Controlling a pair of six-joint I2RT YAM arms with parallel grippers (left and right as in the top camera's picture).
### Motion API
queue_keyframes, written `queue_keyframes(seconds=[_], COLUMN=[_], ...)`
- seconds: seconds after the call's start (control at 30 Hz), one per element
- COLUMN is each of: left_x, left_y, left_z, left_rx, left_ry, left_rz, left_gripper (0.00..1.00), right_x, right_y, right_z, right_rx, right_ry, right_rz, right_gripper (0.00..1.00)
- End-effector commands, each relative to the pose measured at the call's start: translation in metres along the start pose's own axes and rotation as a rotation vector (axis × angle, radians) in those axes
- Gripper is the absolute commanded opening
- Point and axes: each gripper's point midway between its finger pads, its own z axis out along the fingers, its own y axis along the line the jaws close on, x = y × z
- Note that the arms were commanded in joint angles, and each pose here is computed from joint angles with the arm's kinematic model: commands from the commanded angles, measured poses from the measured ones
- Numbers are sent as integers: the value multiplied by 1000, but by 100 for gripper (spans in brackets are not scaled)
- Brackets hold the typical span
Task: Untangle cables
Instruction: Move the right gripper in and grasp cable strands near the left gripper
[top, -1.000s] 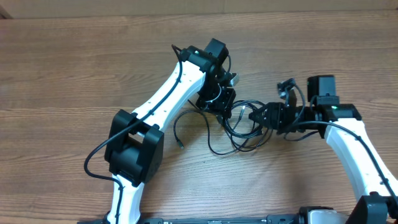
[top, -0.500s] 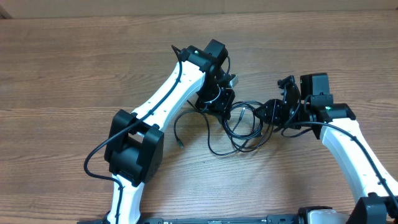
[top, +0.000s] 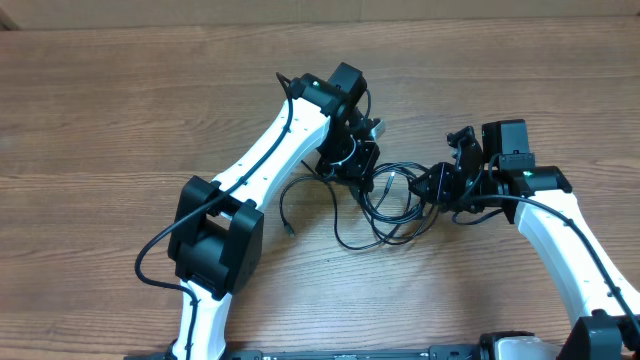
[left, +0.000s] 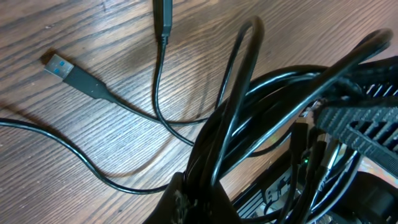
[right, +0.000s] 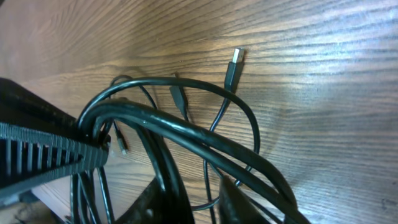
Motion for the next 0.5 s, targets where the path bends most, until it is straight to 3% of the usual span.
queue_keyframes(seconds=[0.0, 0.17, 0.47], left_x=[-2, -1, 0], left_y=[-10, -10, -10], left_z=[-5, -5, -5], left_rx=[50, 50, 49], left_ry=[-8, -7, -2], left_rz=[31, 30, 26], left_gripper=[4, 4, 4], right_x=[-8, -9, -10], right_y=[5, 5, 5], right_z=[-3, -3, -3], right_rx=[-1, -2, -2], right_ry=[-21, -25, -26], right_rz=[-12, -15, -16], right_gripper=[17, 5, 4])
